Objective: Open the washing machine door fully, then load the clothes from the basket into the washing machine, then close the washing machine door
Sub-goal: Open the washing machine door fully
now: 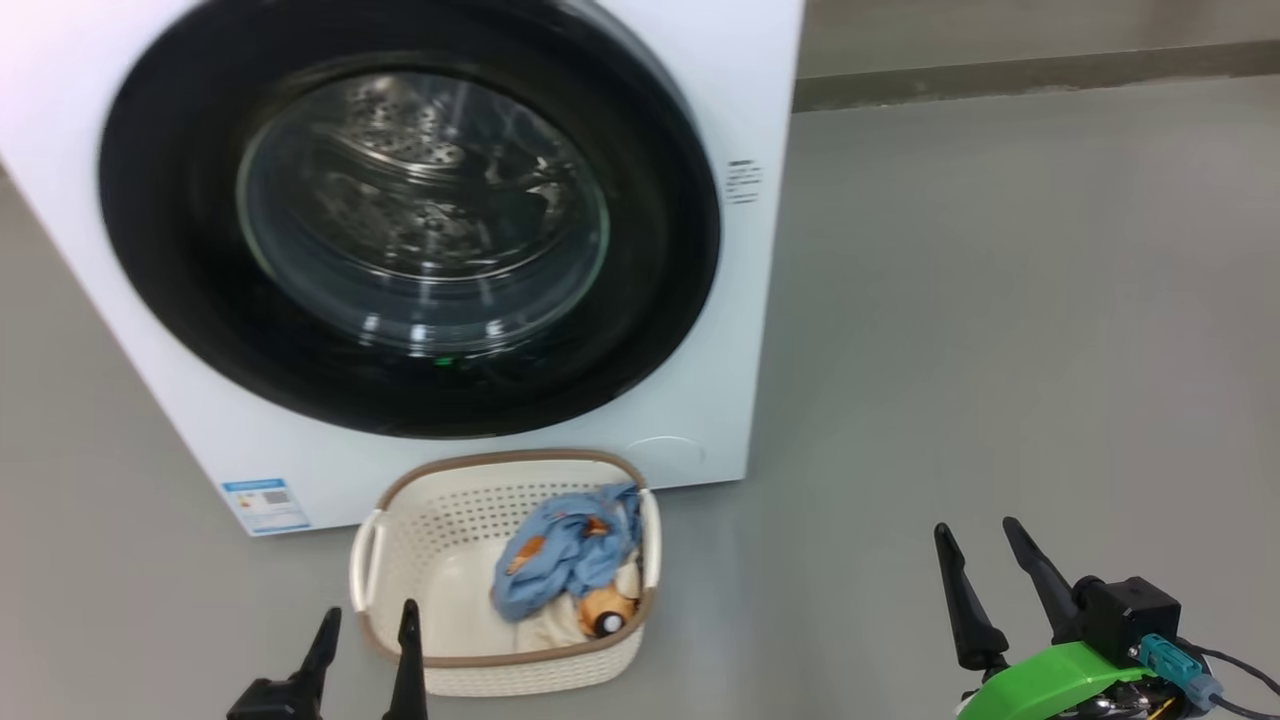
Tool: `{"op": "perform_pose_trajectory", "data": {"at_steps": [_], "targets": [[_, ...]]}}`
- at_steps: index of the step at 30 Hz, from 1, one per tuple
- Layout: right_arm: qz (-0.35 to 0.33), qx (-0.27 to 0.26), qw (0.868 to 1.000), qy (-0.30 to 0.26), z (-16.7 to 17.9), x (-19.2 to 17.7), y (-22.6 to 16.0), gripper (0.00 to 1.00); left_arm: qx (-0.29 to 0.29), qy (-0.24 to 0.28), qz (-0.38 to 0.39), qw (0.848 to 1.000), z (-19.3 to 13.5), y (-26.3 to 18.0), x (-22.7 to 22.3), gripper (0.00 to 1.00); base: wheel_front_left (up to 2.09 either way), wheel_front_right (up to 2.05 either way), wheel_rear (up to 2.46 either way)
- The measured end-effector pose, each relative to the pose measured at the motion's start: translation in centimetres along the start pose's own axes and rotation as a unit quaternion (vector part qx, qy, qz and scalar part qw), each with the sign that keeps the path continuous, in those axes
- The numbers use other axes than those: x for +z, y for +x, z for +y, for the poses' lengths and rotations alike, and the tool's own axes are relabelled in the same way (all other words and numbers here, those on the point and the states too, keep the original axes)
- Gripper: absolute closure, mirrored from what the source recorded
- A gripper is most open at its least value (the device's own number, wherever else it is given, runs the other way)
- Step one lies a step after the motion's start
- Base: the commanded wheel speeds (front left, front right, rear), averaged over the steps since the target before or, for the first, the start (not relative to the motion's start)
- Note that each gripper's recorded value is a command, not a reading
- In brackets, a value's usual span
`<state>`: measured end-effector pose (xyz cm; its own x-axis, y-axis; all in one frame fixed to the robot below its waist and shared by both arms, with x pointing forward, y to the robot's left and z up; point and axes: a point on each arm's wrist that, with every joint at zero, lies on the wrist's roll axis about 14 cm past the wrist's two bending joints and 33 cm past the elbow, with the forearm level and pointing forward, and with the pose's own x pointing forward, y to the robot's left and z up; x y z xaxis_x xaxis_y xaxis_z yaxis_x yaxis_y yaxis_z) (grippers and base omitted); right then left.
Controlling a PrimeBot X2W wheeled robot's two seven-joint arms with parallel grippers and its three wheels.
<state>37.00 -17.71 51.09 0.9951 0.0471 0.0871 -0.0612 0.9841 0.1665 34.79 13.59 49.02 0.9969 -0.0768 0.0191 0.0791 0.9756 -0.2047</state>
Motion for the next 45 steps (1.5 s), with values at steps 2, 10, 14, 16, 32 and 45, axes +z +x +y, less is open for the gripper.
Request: {"op": "perform_pose_trajectory", "data": {"at_steps": [2,10,14,16,32,45], "targets": [[0.001,0.000,1.000,0.000,-0.02,-0.07,0.00,0.00,-0.001,0.000,0.001,1.000,-0.05,0.06,-0.08,0.00,1.47,0.99,-2.46],[0.002,0.000,1.000,-0.003,-0.14,-0.07,0.18,0.00,0.005,-0.007,-0.007,1.000,0.08,0.34,0.44,0.00,1.15,0.78,-1.93],[0.002,0.002,1.000,-0.003,-0.05,-0.08,0.20,0.00,0.005,-0.006,-0.007,1.000,0.07,0.33,0.46,0.00,0.45,0.45,-0.90],[0.003,0.003,1.000,-0.003,0.03,-0.12,0.19,0.00,0.005,-0.006,-0.008,1.000,0.07,0.32,0.48,0.00,0.21,0.21,-0.43],[0.002,0.007,1.000,-0.003,0.35,-0.09,0.27,0.00,0.007,-0.006,-0.008,1.000,0.23,0.14,0.51,0.00,0.01,0.01,-0.01],[0.002,0.010,1.000,-0.003,0.52,-0.09,0.34,0.00,0.015,-0.005,-0.009,1.000,0.54,0.02,0.57,0.00,0.00,0.00,0.00]]}}
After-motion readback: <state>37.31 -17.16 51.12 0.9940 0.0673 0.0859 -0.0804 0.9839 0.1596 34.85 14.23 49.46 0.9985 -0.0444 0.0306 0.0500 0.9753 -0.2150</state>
